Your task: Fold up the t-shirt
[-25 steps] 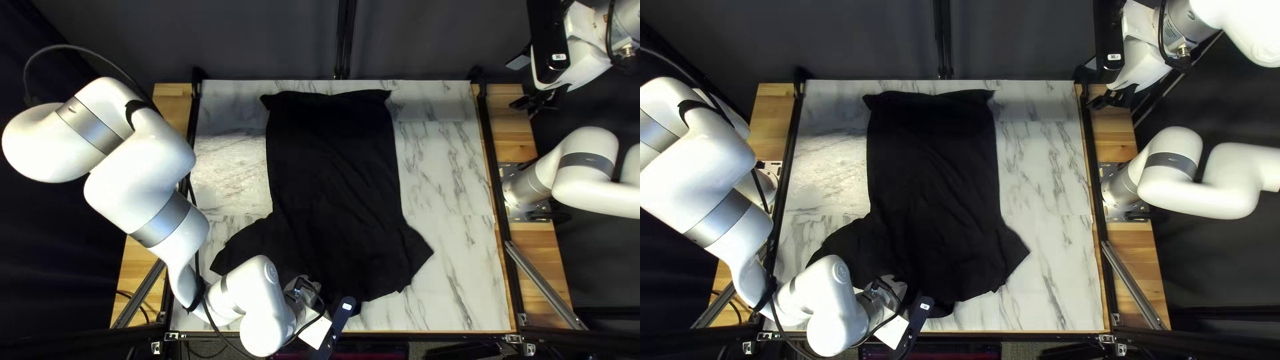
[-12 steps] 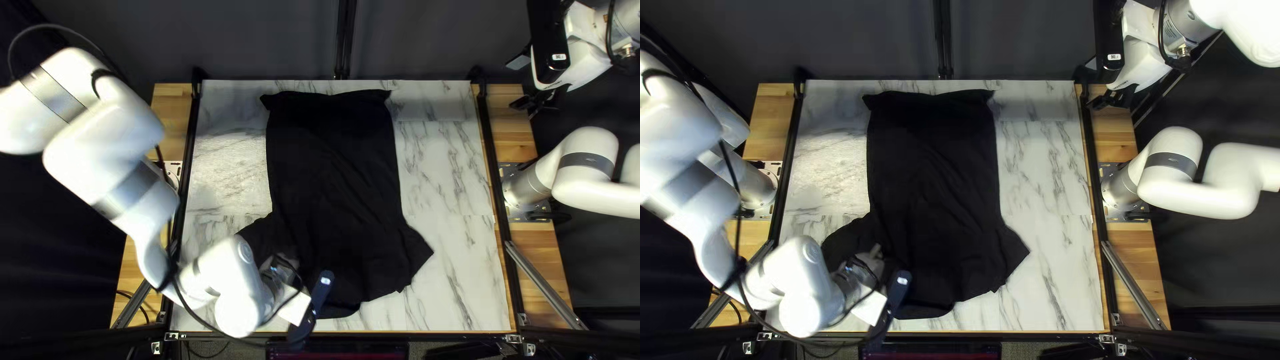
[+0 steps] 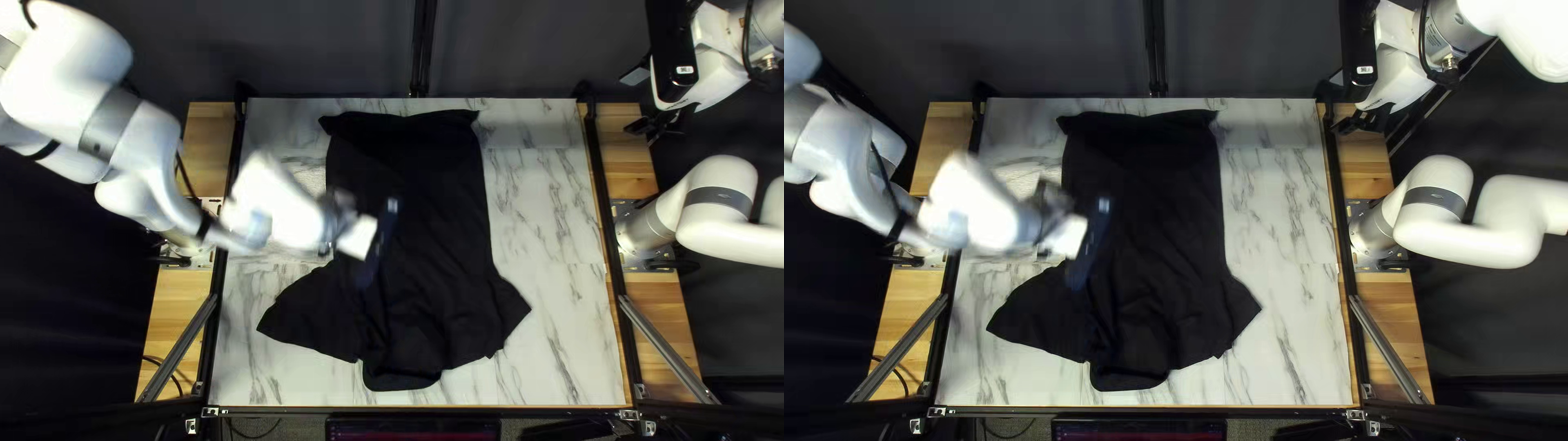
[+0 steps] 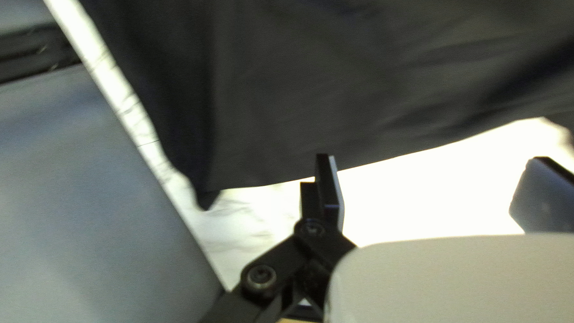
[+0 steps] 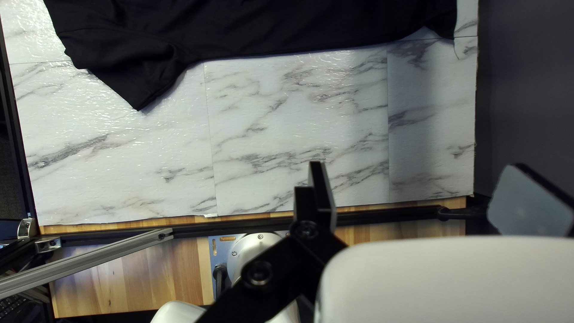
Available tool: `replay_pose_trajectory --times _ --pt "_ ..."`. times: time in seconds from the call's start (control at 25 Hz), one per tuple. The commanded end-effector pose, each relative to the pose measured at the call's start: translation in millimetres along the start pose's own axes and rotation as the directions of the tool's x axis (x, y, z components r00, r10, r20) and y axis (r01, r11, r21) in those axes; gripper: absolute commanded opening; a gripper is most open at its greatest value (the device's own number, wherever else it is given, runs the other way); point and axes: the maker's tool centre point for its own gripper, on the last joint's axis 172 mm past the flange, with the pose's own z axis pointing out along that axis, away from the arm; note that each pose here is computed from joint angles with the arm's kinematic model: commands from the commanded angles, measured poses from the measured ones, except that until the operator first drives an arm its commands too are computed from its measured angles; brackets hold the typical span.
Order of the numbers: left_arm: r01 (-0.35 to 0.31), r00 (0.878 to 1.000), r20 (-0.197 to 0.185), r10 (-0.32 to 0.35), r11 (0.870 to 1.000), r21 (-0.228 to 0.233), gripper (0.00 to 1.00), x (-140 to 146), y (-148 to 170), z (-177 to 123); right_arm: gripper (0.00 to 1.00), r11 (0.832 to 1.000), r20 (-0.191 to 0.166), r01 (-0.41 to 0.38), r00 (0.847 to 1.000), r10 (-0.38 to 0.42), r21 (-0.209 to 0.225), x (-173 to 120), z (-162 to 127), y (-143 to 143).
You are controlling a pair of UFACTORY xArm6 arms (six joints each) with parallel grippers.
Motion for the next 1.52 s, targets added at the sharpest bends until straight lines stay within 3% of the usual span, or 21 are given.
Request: replay_pose_trajectory --times 0.04,0.16,0.32,0.52,0.64,0.72,1.52 --pt "0.053 0.996 -0.071 -0.062 0.992 -0.111 1.00 -40.1 -62.5 -21.6 1.00 1.000 0.000 0.000 1.000 0.000 0.000 0.0 0.0 0.0" --pt "0.089 0.992 -0.076 -0.105 0.978 -0.188 1.00 -61.2 -73.7 -42.4 1.00 1.000 0.000 0.000 1.000 0.000 0.000 0.0 0.0 0.0" --pt "0.133 0.982 -0.090 -0.163 0.953 -0.273 1.00 -88.3 -81.6 -101.7 1.00 1.000 0.000 0.000 1.000 0.000 0.000 0.0 0.0 0.0" --pt "0.137 0.977 -0.112 -0.183 0.935 -0.328 1.00 -106.6 -79.4 -176.5 1.00 1.000 0.000 0.000 1.000 0.000 0.000 0.0 0.0 0.0" --pt "0.129 0.974 -0.134 -0.184 0.931 -0.343 1.00 -109.2 -66.1 -206.4 1.00 1.000 0.000 0.000 1.000 0.000 0.000 0.0 0.0 0.0" --pt "0.121 0.972 -0.149 -0.183 0.929 -0.350 1.00 -108.4 -57.7 -214.9 1.00 1.000 0.000 0.000 1.000 0.000 0.000 0.0 0.0 0.0" --pt "0.121 0.972 -0.149 -0.183 0.929 -0.350 1.00 -108.4 -57.7 -214.9 1.00 1.000 0.000 0.000 1.000 0.000 0.000 0.0 0.0 0.0"
